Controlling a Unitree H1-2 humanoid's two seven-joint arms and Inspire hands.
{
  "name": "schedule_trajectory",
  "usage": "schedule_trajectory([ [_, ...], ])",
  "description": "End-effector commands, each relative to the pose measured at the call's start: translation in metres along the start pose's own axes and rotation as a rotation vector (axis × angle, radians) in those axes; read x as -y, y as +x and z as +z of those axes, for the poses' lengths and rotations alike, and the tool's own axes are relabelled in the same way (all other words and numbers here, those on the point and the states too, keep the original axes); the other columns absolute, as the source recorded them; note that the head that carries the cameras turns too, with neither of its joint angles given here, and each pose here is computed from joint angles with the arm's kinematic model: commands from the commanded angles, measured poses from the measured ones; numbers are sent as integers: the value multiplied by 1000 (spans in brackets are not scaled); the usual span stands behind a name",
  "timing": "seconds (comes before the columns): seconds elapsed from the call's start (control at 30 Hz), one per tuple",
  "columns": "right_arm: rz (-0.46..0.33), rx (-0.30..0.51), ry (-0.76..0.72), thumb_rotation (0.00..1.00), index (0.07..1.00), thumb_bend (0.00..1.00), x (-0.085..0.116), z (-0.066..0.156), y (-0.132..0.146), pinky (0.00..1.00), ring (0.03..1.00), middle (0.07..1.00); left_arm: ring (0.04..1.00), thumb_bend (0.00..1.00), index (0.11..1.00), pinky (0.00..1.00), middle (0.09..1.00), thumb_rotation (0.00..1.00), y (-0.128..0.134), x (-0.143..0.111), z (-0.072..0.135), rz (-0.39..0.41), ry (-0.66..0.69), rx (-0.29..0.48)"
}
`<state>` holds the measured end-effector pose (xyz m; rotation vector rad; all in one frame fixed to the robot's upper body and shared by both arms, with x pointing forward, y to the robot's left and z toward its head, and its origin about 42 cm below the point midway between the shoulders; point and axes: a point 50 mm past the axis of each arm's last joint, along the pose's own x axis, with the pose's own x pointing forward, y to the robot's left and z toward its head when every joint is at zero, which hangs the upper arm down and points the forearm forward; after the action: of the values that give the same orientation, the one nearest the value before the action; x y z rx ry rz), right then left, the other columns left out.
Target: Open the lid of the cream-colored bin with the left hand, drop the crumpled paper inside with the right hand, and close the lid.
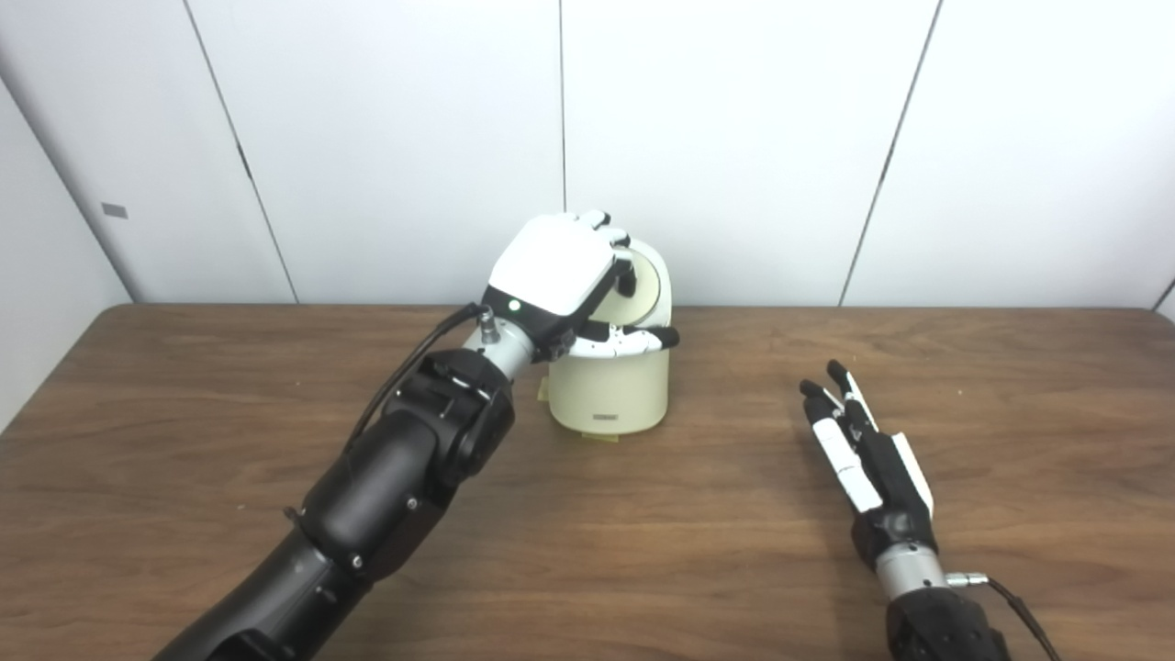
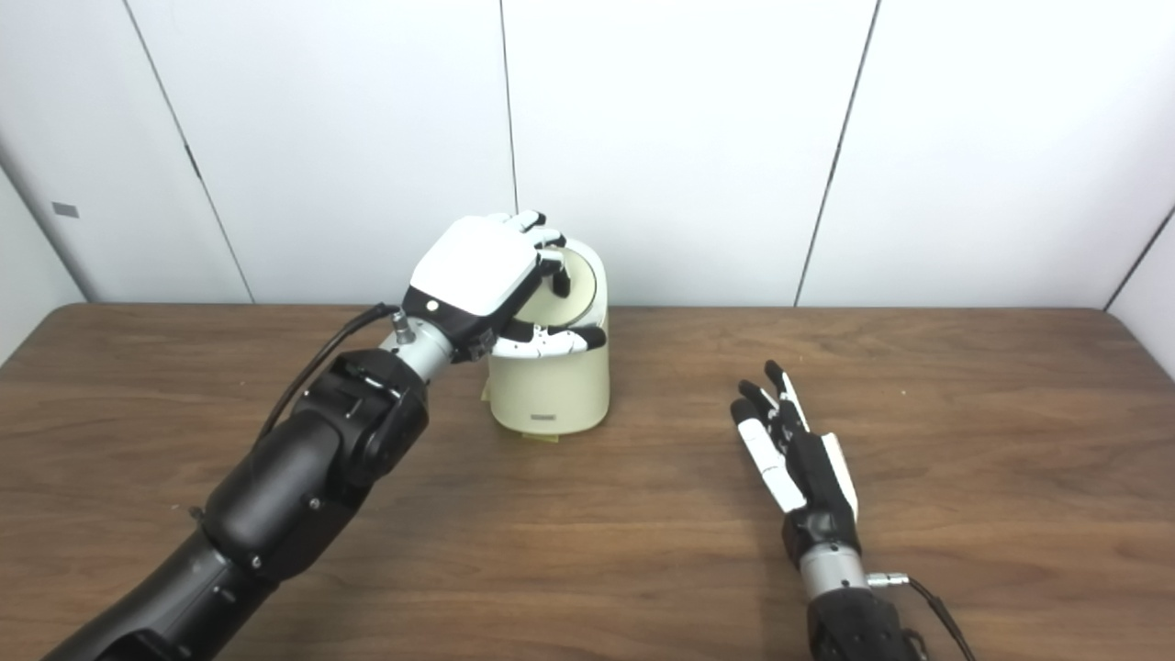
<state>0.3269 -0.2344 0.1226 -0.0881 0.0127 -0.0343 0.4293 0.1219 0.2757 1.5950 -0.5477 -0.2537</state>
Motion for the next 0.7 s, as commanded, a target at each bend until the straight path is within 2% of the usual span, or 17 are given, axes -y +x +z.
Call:
schedule_trajectory([
  [0.0,-16,-70,2,728,953,520,10,-10,-3,1000,929,897,930,637,638,897,870,962,4,-7,-10,21,49,-37],
  [0.07,-12,-70,9,705,958,510,12,-11,-2,1000,934,909,928,635,634,891,867,963,4,-6,-9,23,57,-38],
  [0.17,-4,-74,-17,759,968,520,13,-12,-1,1000,932,912,934,631,636,900,871,967,2,-4,-10,22,54,-40],
  [0.33,3,-65,-4,750,956,510,11,-9,1,1000,932,904,949,626,653,930,894,975,-2,2,-10,-1,51,-47],
  [0.5,13,-59,5,762,937,546,13,-6,7,1000,945,912,942,645,652,935,893,998,-3,13,-11,-16,69,-52],
  [0.67,18,-55,11,833,931,599,19,2,8,1000,971,910,958,652,654,939,908,1000,-6,24,-10,-47,67,-60],
])
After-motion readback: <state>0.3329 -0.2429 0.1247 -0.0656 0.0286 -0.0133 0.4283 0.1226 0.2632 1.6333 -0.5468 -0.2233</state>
